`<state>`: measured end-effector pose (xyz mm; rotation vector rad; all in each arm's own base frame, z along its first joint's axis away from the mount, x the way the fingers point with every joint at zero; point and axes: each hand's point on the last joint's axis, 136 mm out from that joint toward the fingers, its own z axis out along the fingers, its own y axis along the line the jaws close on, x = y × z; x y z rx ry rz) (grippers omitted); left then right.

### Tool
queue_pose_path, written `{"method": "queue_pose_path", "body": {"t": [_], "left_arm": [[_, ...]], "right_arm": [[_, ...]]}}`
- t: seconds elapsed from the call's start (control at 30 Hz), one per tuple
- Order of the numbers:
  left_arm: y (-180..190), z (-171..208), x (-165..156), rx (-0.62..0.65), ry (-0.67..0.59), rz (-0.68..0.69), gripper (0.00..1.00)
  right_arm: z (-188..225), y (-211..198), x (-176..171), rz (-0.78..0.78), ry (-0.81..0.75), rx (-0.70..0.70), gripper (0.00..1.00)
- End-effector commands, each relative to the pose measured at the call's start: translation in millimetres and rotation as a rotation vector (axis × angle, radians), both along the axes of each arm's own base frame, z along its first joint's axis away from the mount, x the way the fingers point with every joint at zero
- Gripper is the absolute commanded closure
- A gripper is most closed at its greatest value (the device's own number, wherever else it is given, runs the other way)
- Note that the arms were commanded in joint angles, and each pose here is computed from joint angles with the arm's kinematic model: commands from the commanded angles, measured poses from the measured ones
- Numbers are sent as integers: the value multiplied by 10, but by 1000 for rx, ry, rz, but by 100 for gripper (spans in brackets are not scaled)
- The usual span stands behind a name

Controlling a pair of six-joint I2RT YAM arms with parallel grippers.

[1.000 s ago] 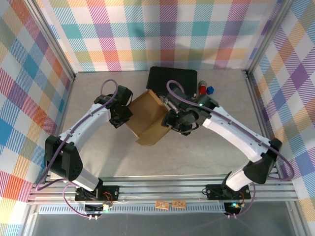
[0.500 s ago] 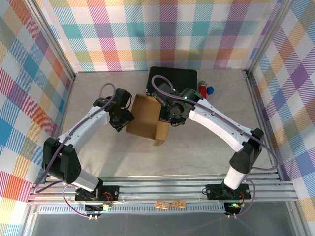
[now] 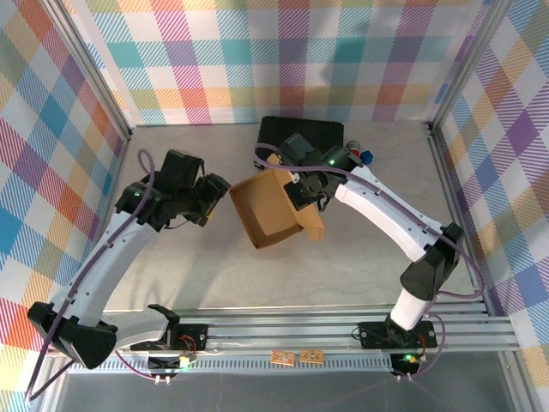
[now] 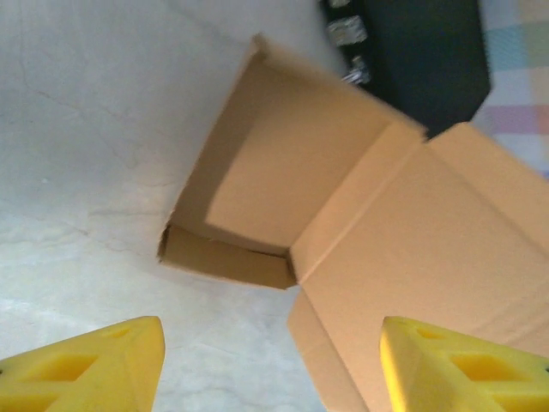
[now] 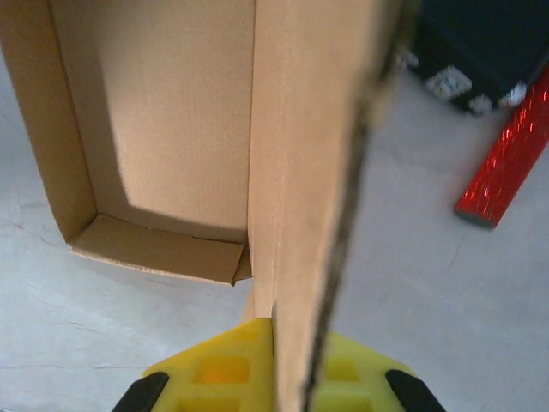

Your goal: Fold the paper box

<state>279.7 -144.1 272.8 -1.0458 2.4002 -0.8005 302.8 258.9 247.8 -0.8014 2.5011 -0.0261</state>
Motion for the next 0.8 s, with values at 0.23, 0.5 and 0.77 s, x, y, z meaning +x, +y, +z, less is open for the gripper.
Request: {"method": "queue_pose_path", "body": {"t": [0.23, 0.5, 0.77], "left_arm": [[408, 179, 568, -155, 47, 231, 38], [454, 59, 1249, -306, 46, 239, 46], [190, 224, 1455, -366, 29, 184, 48]], "right_arm": [[177, 524, 315, 571, -303, -124, 100], [200, 723, 370, 682, -338, -126, 100], [154, 733, 389, 676, -322, -134, 100]]}}
